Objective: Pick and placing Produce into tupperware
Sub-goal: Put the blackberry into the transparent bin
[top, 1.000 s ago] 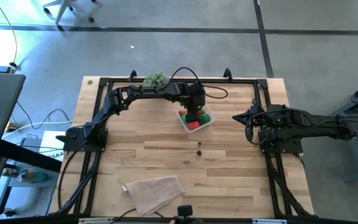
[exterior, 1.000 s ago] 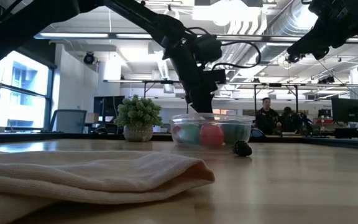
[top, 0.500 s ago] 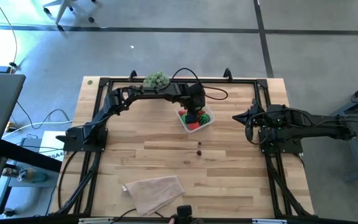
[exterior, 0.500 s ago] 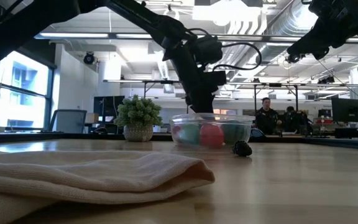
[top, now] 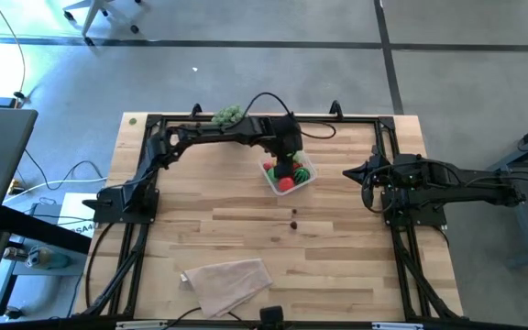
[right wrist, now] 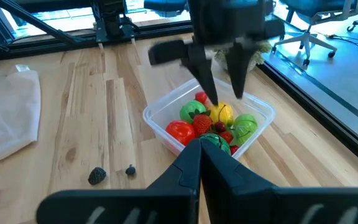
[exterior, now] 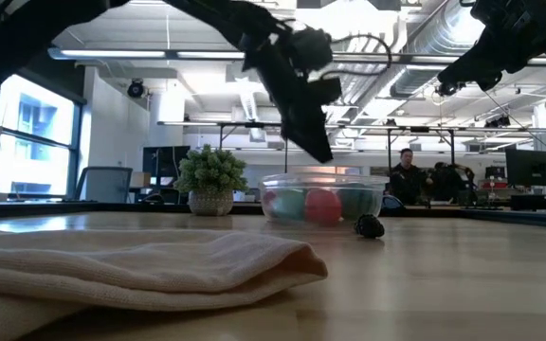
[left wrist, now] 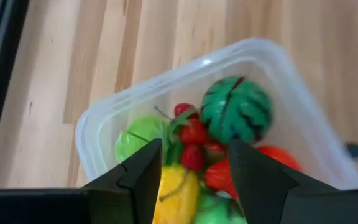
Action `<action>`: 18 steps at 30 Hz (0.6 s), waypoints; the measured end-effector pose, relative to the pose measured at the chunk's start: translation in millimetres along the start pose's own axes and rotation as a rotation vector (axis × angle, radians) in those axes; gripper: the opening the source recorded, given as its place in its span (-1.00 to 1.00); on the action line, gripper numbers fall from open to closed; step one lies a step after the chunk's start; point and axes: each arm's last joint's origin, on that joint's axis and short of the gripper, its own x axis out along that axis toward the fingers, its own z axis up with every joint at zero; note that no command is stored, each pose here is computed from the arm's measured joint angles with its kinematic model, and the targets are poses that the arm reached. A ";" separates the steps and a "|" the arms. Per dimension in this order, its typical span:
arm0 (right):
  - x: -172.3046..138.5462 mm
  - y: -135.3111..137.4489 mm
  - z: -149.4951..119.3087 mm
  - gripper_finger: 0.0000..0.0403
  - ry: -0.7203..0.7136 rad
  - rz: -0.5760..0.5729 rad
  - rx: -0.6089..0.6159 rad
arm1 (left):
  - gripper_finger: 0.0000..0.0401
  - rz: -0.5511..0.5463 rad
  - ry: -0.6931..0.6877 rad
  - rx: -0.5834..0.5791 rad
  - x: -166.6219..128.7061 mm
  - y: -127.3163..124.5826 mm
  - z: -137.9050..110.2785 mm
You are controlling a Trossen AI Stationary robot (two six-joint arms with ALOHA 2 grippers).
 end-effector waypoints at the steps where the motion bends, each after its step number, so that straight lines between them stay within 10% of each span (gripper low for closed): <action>1: 0.0 0.0 0.0 -1.00 0.000 0.000 0.000 | -0.15 -0.007 -0.008 -0.006 -7.4 -0.7 1.6; 9: 0.0 0.0 0.0 -1.00 0.000 0.000 0.000 | -0.17 -0.081 -0.060 0.000 -71.1 -36.2 14.4; 18: 0.0 0.0 0.0 -1.00 0.000 0.000 0.000 | -0.16 -0.223 -0.026 0.255 -90.0 -140.7 15.3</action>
